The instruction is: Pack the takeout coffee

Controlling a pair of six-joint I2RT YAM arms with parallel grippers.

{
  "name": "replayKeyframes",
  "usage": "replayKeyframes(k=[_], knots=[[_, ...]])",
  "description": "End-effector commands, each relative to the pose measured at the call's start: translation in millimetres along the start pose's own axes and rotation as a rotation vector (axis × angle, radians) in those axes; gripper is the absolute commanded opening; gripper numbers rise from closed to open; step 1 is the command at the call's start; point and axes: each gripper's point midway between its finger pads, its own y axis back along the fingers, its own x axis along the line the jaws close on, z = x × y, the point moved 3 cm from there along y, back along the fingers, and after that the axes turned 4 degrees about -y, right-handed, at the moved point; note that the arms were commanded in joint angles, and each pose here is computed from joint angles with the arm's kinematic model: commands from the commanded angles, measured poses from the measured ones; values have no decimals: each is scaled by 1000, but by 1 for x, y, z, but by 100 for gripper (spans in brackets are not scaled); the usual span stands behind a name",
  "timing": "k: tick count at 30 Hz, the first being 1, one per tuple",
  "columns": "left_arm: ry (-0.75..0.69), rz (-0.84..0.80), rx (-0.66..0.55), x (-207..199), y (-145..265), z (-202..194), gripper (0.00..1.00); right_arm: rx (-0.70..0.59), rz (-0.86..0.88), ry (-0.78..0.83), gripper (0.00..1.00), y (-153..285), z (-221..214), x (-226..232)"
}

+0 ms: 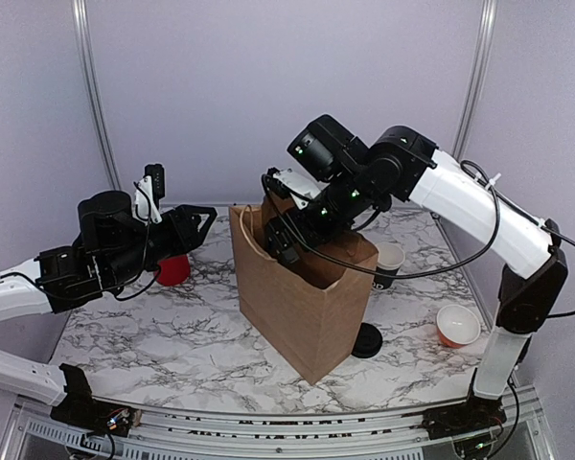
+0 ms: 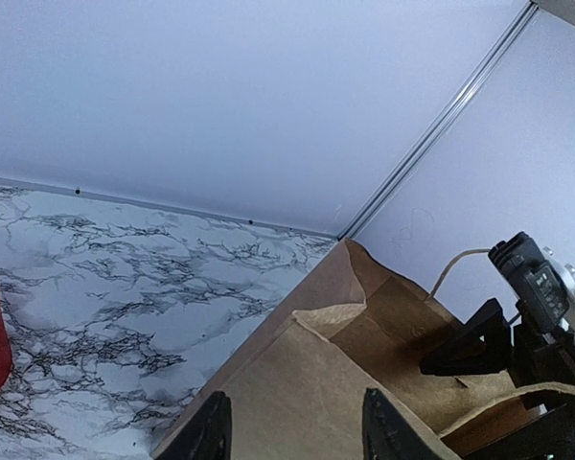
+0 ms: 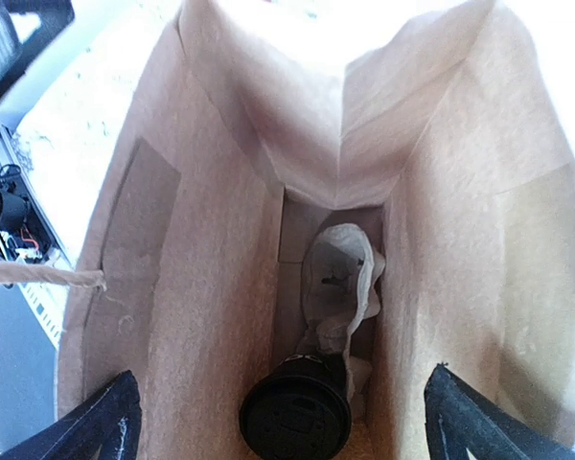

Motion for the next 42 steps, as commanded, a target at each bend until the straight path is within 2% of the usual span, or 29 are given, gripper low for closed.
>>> replayKeyframes(k=[1, 7, 19, 29, 35, 42], knots=[[-22, 26, -18, 0, 2, 11, 46, -125, 2, 3, 100, 33, 23, -4], [-29, 42, -28, 1, 4, 16, 46, -182, 8, 8, 100, 44, 33, -4], [-50, 76, -35, 3, 10, 26, 46, -386, 77, 26, 100, 81, 67, 4], [-77, 190, -58, 20, 22, 50, 47, -702, 158, 63, 100, 142, 108, 14], [-60, 281, -57, 45, 31, 67, 49, -838, 126, 1, 100, 175, 113, -17], [13, 387, -10, 93, 27, 84, 52, -886, 73, -101, 100, 188, 94, -63]])
